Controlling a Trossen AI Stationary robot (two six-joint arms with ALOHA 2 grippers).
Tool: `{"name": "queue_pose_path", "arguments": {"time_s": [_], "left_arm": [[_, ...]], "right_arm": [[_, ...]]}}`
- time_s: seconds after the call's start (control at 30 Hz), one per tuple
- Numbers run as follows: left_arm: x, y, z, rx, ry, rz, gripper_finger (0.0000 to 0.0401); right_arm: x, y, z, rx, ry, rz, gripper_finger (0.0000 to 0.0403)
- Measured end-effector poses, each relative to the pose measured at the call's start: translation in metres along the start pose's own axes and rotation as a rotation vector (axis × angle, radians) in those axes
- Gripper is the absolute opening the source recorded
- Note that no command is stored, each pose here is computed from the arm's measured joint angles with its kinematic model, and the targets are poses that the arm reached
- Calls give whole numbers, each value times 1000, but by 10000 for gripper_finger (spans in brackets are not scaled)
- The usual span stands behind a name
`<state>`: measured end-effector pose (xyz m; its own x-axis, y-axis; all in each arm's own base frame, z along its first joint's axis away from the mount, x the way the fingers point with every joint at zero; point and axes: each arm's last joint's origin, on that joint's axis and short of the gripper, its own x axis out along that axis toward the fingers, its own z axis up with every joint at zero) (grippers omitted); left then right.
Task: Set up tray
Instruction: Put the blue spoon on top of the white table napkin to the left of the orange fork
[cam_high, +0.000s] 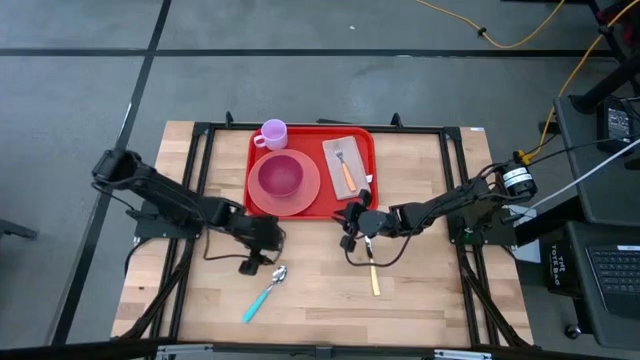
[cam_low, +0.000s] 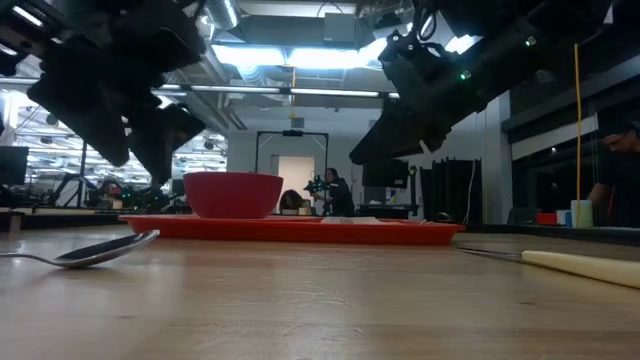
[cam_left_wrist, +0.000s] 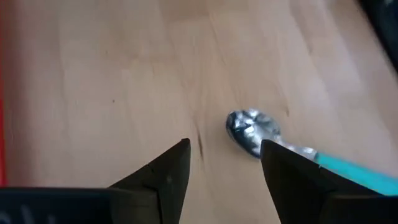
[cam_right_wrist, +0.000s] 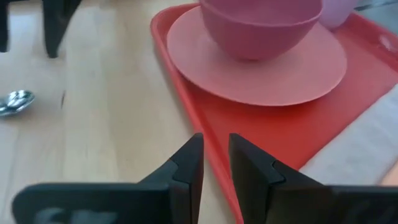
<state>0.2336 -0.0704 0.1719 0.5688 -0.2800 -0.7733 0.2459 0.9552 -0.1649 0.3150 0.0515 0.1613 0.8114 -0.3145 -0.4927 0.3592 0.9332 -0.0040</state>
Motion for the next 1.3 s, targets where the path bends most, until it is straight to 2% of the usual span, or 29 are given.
{"name": "queue_pose_path", "arguments": {"time_s": [0.23, 0.4, 0.5, 0.73, 1.0, 1.3], "left_arm": [[21, 6, 22, 78, 215, -24, 187], [32, 11, 40, 136, 285, -121, 185], [38, 15, 45, 146, 319, -141, 185], [55, 21, 50, 149, 344, -141, 185], [68, 18, 43, 155, 383, -157, 184], [73, 17, 42, 149, 379, -191, 184]], "right_arm": [[0, 0, -1, 3, 10, 15, 81], [0, 0, -1, 9, 9, 15, 81], [0, 0, -1, 28, 9, 15, 81], [0, 1, 0, 32, 9, 16, 81], [0, 1, 0, 35, 5, 17, 81], [0, 1, 0, 37, 0, 18, 81]]}}
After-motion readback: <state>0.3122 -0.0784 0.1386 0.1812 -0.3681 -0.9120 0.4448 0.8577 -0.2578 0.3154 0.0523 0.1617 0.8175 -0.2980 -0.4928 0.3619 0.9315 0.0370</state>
